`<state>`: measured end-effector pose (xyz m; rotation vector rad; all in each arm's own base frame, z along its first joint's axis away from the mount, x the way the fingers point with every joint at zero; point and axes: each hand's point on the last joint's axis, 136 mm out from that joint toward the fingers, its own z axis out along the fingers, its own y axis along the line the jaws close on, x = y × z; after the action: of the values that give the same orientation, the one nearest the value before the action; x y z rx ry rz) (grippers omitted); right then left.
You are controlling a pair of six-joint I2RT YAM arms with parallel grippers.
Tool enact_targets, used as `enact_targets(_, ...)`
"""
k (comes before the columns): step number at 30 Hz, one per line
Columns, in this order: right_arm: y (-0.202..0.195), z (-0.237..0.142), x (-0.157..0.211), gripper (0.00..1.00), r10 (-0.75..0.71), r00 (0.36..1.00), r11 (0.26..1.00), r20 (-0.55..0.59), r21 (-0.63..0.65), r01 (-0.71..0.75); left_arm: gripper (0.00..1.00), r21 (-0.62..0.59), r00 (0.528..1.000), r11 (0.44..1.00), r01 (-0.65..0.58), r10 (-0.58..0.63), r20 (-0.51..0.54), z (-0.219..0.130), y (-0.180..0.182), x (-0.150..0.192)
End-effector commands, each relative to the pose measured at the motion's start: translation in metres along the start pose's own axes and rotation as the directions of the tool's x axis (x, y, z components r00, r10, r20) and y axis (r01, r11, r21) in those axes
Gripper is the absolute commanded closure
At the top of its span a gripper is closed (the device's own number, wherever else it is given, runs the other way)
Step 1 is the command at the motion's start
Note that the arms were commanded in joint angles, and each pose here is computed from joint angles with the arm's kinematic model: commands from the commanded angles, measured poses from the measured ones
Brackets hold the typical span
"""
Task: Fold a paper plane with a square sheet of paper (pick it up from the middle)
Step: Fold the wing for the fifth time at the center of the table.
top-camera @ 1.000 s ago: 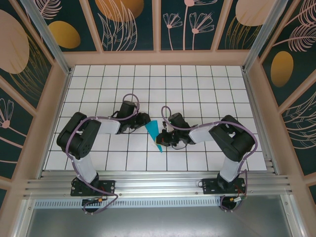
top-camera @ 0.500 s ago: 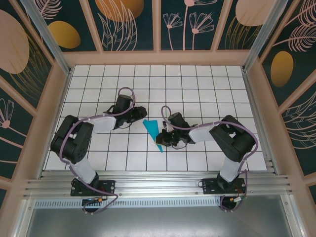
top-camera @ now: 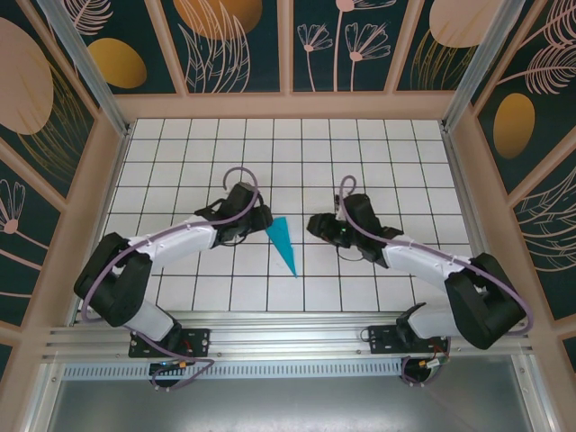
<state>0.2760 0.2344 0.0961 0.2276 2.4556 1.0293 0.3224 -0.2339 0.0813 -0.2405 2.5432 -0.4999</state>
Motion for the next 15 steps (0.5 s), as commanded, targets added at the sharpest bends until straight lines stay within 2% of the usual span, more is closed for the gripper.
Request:
enact_targets(1, -0.039, -0.006, 0.008, 0.55, 0.052, 0.999, 0.991, 0.015, 0.125, -0.054, 0.43, -0.129, 1.000, 0.991, -0.030, 0.031, 0.000, 0.003, -0.001, 0.004)
enact_targets(7, -0.040, -0.003, 0.011, 0.53, 0.051, 0.999, 0.993, 0.011, 0.104, -0.052, 0.41, -0.202, 0.995, 0.975, -0.089, 0.078, -0.064, 0.018, -0.014, 0.024)
enact_targets(15, -0.037, -0.001, 0.016, 0.51, 0.033, 0.999, 0.997, -0.013, 0.072, -0.032, 0.42, -0.211, 0.995, 0.976, -0.054, 0.035, -0.095, 0.025, -0.011, 0.033)
